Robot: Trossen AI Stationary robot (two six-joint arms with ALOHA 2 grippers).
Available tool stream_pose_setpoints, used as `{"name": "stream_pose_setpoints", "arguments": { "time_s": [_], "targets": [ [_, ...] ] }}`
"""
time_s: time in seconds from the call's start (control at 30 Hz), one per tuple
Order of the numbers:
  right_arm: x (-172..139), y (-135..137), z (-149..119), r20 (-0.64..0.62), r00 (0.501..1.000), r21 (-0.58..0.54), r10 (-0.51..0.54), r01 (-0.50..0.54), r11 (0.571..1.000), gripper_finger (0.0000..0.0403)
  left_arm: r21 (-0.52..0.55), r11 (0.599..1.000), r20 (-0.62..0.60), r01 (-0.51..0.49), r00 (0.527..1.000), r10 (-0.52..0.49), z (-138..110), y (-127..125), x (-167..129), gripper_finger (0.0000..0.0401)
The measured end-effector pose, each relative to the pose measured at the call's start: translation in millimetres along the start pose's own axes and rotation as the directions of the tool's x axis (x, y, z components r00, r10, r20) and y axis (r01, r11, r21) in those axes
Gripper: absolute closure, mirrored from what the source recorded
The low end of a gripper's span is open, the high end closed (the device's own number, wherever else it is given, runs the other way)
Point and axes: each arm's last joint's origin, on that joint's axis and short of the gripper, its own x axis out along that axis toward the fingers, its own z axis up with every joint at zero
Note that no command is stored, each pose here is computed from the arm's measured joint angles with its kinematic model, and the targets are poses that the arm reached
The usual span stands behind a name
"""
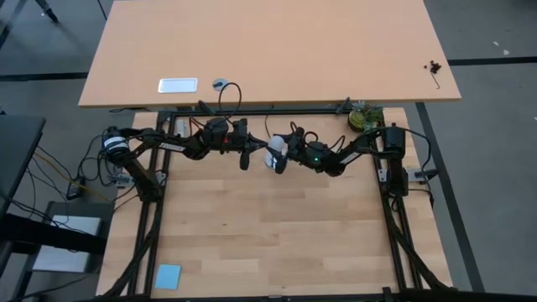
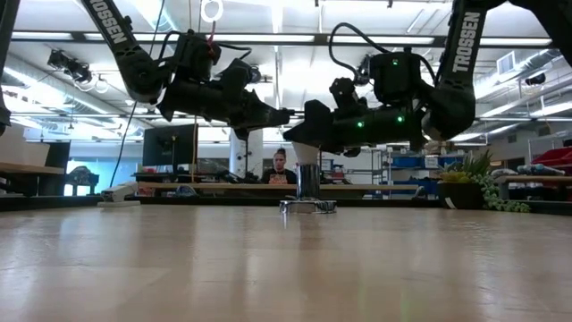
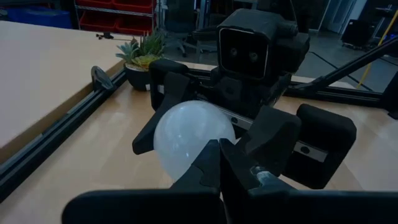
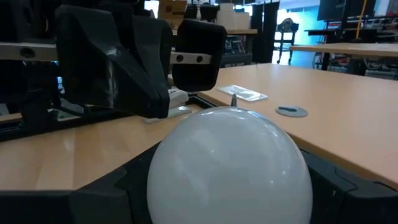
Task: Screw lightbulb
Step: Insert the lightbulb into the lamp
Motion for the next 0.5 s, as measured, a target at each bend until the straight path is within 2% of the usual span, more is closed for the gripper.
{"name": "stream_pose_setpoints", "arguments": {
  "time_s": [0.33, 0.5],
  "targets": [
    [-0.9, 2.1, -1.1, -0.004, 1.000, -0.036, 0.004, -0.004, 0.999, 0.0126, -0.001, 1.000, -0.003, 0.000, 1.000, 0.000, -0.3, -0.1, 0.0, 0.0400],
    [-2.1, 4.4, -1.3, 0.003, 1.000, -0.041, 0.007, -0.007, 0.999, 0.0109, -0.008, 1.000, -0.018, 0.000, 1.000, 0.000, -1.8, -0.1, 0.0, 0.0400]
  ]
}}
